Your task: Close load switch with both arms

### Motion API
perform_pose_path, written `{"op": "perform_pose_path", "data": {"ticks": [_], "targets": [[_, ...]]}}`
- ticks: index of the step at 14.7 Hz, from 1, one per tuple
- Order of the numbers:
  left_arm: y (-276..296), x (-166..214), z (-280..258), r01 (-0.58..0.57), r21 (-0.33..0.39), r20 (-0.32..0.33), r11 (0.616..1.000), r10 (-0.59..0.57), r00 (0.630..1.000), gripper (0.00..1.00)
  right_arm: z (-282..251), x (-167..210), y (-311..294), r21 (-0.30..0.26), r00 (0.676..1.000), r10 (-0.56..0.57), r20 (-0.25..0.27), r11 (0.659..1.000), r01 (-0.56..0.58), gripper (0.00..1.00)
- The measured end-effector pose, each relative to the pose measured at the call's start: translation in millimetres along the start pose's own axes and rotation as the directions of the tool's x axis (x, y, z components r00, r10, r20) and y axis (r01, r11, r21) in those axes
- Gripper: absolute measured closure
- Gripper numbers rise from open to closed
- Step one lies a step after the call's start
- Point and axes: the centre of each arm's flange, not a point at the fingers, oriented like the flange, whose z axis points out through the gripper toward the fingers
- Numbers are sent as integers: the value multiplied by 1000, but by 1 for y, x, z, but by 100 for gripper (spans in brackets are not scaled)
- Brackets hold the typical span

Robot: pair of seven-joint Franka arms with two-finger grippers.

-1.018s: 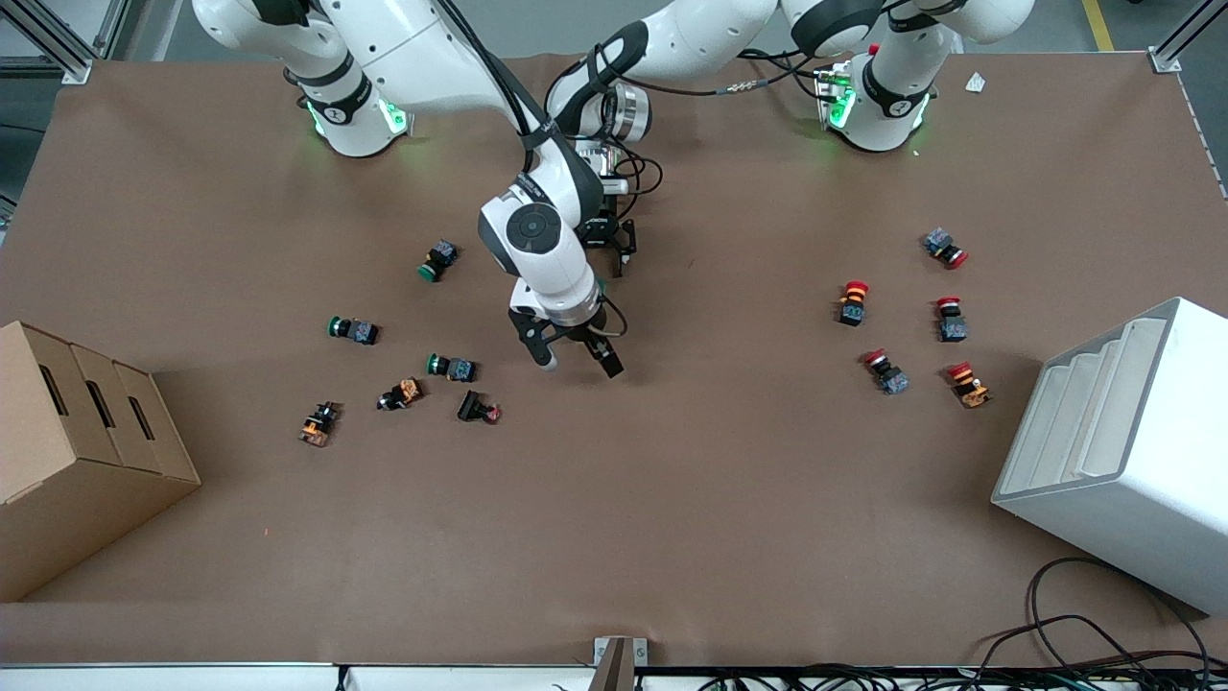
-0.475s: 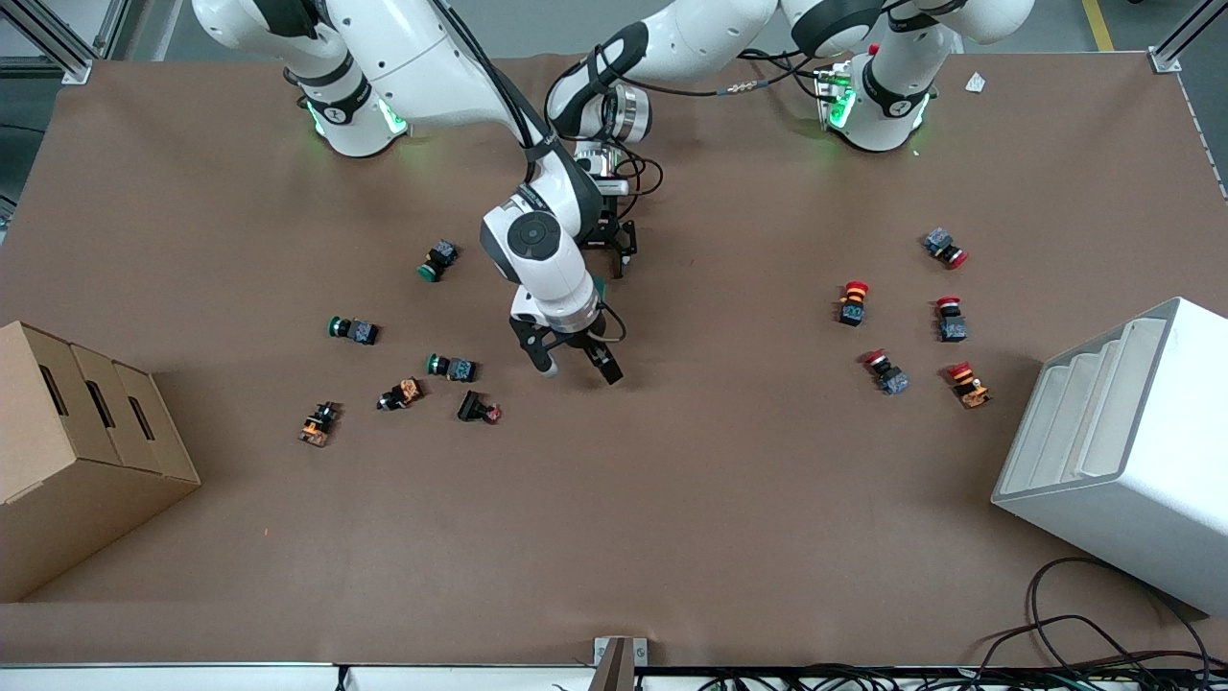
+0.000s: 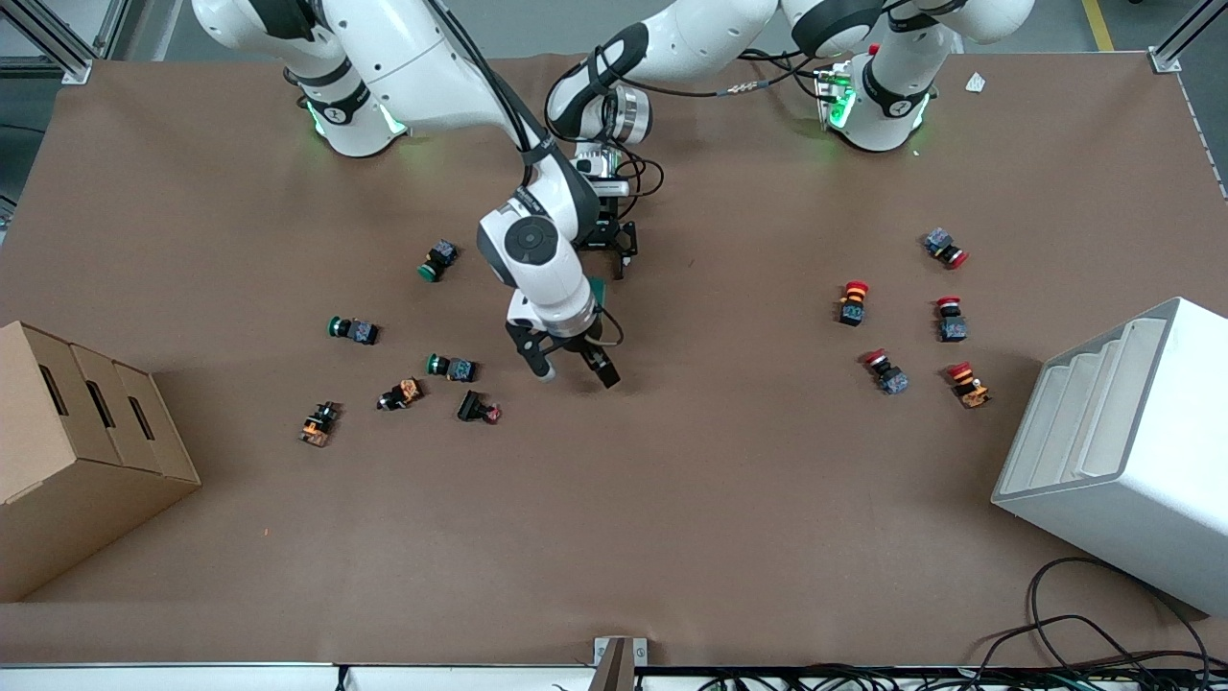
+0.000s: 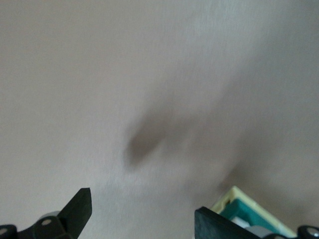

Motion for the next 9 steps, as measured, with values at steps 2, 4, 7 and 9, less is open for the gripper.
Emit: {"op": "perform_pose_path", "data": {"ticks": [2, 4, 7, 9], "targets": [[0, 0, 0, 0, 0, 0, 1000, 0, 1000, 1, -10, 18, -12, -59, 1000, -9, 1, 998, 9, 0], [0, 0, 1, 1, 1, -1, 1000, -1, 1000, 1, -32, 32, -32, -110, 1000, -18, 9, 994, 19, 0], [0, 2, 4, -2, 5, -3, 1000, 2, 1000, 1, -84, 69, -56, -167, 996, -84, 35, 982, 88, 0], [1, 4, 5, -5, 18, 4, 1000, 4, 1000, 1, -122, 111, -58, -197, 984, -166, 66, 965, 176, 0]]}}
